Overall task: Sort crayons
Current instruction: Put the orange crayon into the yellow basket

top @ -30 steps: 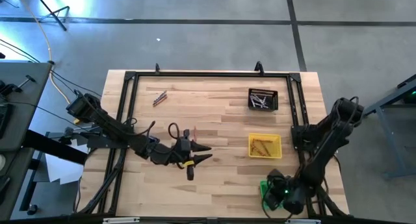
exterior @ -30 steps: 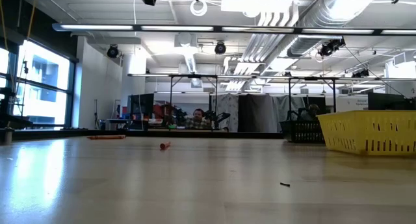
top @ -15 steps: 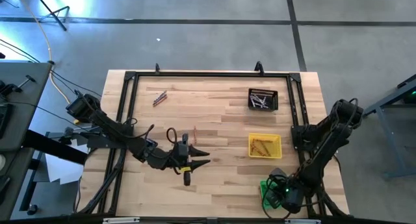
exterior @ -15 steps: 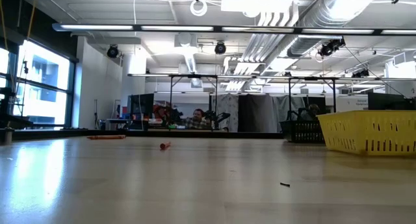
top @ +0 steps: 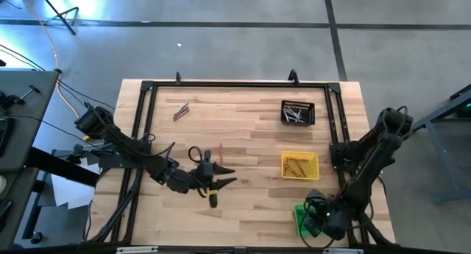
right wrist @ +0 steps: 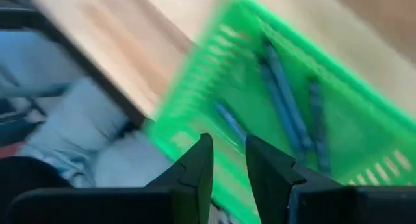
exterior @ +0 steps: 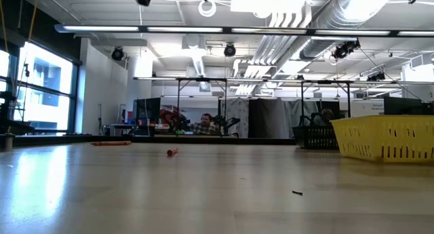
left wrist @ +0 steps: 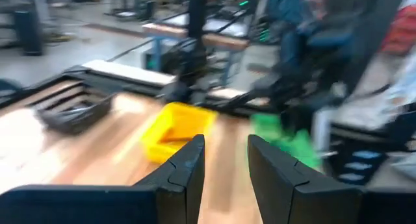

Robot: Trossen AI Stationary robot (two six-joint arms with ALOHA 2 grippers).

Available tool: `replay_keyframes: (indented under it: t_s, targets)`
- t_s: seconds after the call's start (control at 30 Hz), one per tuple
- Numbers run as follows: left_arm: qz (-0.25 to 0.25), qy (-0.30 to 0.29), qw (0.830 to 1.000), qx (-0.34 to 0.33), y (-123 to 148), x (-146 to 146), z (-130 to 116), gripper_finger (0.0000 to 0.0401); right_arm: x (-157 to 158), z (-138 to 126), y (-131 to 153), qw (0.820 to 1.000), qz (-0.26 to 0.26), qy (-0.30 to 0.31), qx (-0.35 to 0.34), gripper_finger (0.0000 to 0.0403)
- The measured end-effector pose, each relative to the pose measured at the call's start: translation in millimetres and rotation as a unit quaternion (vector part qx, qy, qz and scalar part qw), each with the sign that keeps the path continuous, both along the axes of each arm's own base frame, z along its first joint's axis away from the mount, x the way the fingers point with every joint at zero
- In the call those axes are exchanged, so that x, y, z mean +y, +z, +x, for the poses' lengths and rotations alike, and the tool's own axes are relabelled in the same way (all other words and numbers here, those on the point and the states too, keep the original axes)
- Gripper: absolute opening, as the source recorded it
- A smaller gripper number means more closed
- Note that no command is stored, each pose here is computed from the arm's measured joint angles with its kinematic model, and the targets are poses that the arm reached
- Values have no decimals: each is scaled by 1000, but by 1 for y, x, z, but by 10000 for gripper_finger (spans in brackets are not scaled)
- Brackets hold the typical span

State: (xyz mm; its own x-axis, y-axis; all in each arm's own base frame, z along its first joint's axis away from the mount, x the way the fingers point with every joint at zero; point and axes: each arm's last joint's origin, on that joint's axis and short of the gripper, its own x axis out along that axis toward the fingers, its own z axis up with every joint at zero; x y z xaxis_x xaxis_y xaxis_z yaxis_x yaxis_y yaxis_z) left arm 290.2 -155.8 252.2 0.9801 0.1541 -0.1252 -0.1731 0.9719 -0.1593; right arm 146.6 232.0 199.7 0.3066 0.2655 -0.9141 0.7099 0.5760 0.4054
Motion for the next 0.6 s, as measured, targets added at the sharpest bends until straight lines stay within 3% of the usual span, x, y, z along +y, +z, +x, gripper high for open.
replay_keyframes:
  t_s: [0.2,0.3,0.47,0.6]
  targets:
    - [56,113,989,79,-13,16,-8,106,-9,9,37,987,-60,21,-151,83]
    - [53,147,980,125,-17,32,-14,106,-16,15,50,973,-108,31,-199,83]
    - [-23,193,954,229,-32,72,-20,106,-26,27,56,956,-173,70,-226,83]
    - [-95,192,916,339,-50,102,-20,106,-35,34,55,950,-204,88,-220,83]
